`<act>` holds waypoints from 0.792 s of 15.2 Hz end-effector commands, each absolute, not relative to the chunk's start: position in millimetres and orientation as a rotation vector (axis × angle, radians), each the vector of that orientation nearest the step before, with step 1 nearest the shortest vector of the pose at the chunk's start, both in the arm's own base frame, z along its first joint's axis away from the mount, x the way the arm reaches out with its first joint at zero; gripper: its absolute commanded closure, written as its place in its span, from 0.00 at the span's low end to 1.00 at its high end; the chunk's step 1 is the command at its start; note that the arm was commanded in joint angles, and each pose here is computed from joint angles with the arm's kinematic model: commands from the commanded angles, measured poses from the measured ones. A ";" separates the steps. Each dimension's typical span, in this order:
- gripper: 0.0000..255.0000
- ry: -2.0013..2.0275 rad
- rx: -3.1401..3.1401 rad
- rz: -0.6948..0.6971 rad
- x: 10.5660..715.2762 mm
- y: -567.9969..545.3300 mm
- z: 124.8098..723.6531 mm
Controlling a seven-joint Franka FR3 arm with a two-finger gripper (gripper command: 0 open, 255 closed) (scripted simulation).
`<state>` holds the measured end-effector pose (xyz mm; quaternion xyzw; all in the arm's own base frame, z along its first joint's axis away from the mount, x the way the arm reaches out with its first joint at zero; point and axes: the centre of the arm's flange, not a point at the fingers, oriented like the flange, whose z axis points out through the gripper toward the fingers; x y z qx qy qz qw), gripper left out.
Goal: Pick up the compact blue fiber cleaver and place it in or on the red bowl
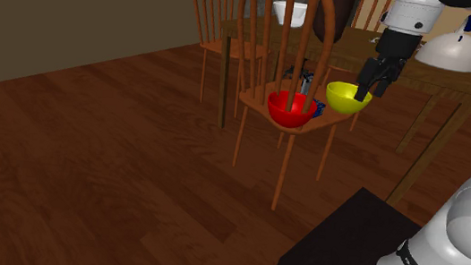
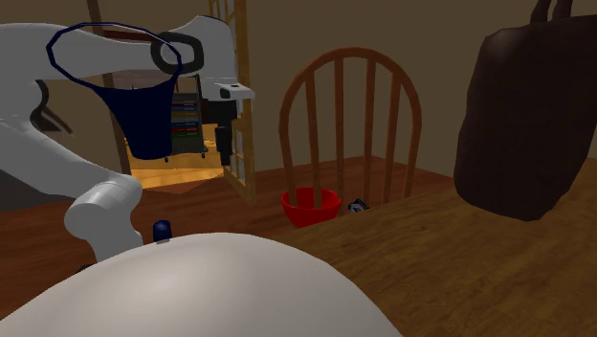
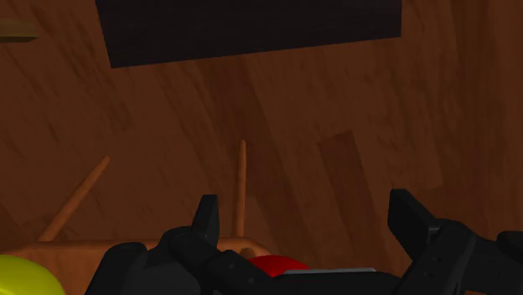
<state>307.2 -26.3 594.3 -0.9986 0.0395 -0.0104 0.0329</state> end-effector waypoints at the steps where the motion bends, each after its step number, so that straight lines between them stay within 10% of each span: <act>1: 0.00 0.121 -3.073 -0.032 307.2 -26.3 594.3; 12: 0.00 0.121 -3.095 -0.048 425.8 -99.9 567.5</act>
